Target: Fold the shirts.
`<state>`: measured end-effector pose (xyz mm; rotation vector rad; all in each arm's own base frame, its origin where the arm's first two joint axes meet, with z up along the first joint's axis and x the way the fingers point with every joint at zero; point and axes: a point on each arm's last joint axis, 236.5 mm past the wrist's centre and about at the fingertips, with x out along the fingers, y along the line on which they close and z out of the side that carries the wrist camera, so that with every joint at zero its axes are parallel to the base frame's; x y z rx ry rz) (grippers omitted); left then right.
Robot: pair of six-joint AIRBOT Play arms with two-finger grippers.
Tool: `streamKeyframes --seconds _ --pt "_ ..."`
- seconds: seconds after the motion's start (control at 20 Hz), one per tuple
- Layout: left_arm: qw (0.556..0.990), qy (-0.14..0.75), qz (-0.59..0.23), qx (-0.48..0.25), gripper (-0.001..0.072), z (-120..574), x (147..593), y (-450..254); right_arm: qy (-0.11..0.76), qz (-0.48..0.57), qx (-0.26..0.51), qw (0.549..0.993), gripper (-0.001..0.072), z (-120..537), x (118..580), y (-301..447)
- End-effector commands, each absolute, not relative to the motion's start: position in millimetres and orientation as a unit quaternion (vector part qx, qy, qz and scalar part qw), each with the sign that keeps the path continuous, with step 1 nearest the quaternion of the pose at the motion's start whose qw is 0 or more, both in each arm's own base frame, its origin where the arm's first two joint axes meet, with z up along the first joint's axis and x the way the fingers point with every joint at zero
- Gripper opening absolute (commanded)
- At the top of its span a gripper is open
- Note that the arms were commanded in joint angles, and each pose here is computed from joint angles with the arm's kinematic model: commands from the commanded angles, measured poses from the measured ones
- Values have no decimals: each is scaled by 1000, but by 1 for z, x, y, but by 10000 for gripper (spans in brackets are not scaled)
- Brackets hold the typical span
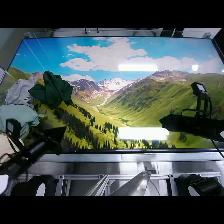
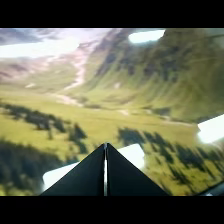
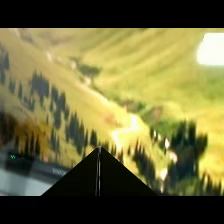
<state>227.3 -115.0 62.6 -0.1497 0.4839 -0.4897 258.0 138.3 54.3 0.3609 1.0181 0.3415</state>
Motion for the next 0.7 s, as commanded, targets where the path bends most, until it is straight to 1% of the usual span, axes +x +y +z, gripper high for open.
streamKeyframes --seconds 0.0,0.15,0.2,0.25,0.3,0.4,0.45,0.5,0.55,0.6,0.65 --pt "943 287 -156 -62 12 93 274 -79 388 160 210 883 25 87 297 140" --pt "936 317 -139 -58 12 146 346 -72 342 160 227 898 25 107 313 139" --pt "936 324 -127 -56 12 168 376 -66 331 167 211 904 23 113 315 139" --pt "934 339 -100 -46 12 184 403 -53 336 181 159 910 20 118 313 138" --pt "930 360 -60 -28 12 196 426 -34 362 173 108 910 20 118 311 129" --pt "922 385 23 -15 12 212 459 -2 416 103 20 903 20 125 316 88" --pt "921 385 50 -16 15 218 473 8 434 75 -17 898 20 133 321 71" --pt "919 390 54 -17 52 214 485 8 443 52 -42 894 21 143 328 58" --pt "912 407 53 -18 268 202 490 7 443 41 -52 894 21 151 337 53" --pt "897 439 55 -12 359 181 490 9 440 45 -48 896 22 155 344 57" --pt "878 475 57 -9 359 157 486 13 438 51 -42 896 22 155 348 62"
